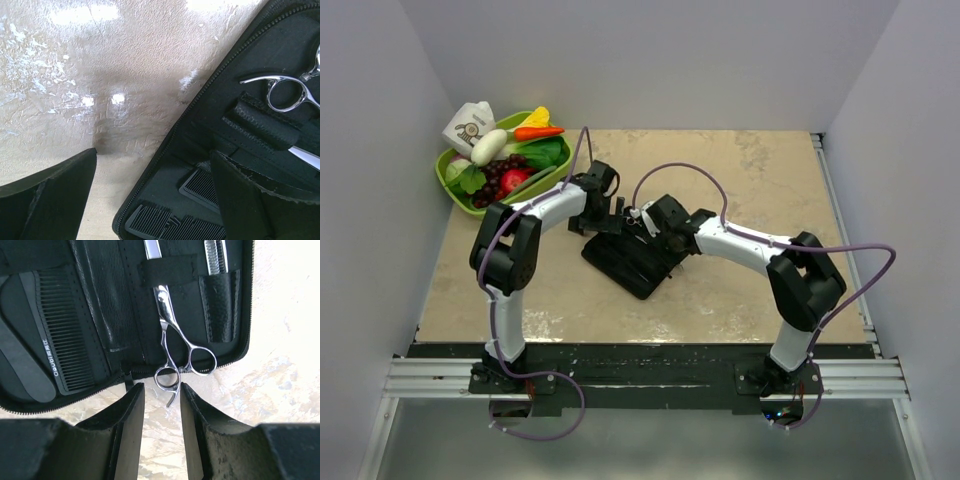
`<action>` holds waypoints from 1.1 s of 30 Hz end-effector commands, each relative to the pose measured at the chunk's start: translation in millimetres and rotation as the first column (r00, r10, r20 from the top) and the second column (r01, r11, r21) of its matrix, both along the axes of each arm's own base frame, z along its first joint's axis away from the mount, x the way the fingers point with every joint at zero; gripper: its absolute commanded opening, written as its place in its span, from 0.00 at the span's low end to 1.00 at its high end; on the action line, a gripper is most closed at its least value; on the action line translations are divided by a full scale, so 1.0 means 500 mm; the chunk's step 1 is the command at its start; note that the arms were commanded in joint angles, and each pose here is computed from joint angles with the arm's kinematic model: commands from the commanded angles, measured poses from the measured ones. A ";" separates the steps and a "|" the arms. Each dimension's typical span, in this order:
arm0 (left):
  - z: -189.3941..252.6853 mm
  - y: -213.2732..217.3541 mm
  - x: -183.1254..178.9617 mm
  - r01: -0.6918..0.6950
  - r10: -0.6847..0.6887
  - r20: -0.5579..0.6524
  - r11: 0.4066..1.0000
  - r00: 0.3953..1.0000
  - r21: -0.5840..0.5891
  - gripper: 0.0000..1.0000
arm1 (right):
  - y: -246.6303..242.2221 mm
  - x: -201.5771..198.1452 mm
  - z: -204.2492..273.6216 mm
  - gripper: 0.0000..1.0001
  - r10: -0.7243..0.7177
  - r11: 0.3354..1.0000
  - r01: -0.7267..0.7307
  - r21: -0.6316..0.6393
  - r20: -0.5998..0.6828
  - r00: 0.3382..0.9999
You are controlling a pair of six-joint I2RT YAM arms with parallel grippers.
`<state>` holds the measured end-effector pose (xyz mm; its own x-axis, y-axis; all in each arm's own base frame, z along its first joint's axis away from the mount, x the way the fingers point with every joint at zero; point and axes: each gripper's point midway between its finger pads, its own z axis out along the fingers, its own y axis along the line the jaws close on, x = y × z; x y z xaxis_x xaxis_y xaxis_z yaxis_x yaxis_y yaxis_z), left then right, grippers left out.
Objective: Sort the hair-cutting tools
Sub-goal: Place the scissors in the hairdressing tool bag.
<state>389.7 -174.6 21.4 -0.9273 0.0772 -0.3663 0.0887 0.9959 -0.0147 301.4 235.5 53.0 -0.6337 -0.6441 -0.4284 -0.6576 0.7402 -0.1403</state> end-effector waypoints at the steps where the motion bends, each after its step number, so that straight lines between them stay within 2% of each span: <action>1: 0.021 0.009 -0.016 0.016 -0.016 0.007 1.000 1.000 0.025 0.99 | -0.007 -0.017 0.025 0.37 -0.011 1.000 0.011 0.023 -0.001 1.000; 12: 0.019 0.008 -0.019 0.017 -0.018 0.002 1.000 1.000 0.023 0.98 | -0.034 -0.039 -0.002 0.37 -0.044 0.999 0.044 -0.006 -0.020 0.999; 23: 0.018 0.011 -0.020 0.017 -0.017 0.001 0.999 1.000 0.028 0.98 | -0.036 -0.006 -0.018 0.36 -0.058 0.998 0.059 -0.033 0.011 0.998; 33: 0.018 0.013 -0.019 0.017 -0.017 0.003 0.999 1.000 0.034 0.99 | -0.043 -0.001 -0.043 0.34 -0.062 0.997 0.062 -0.047 -0.013 0.998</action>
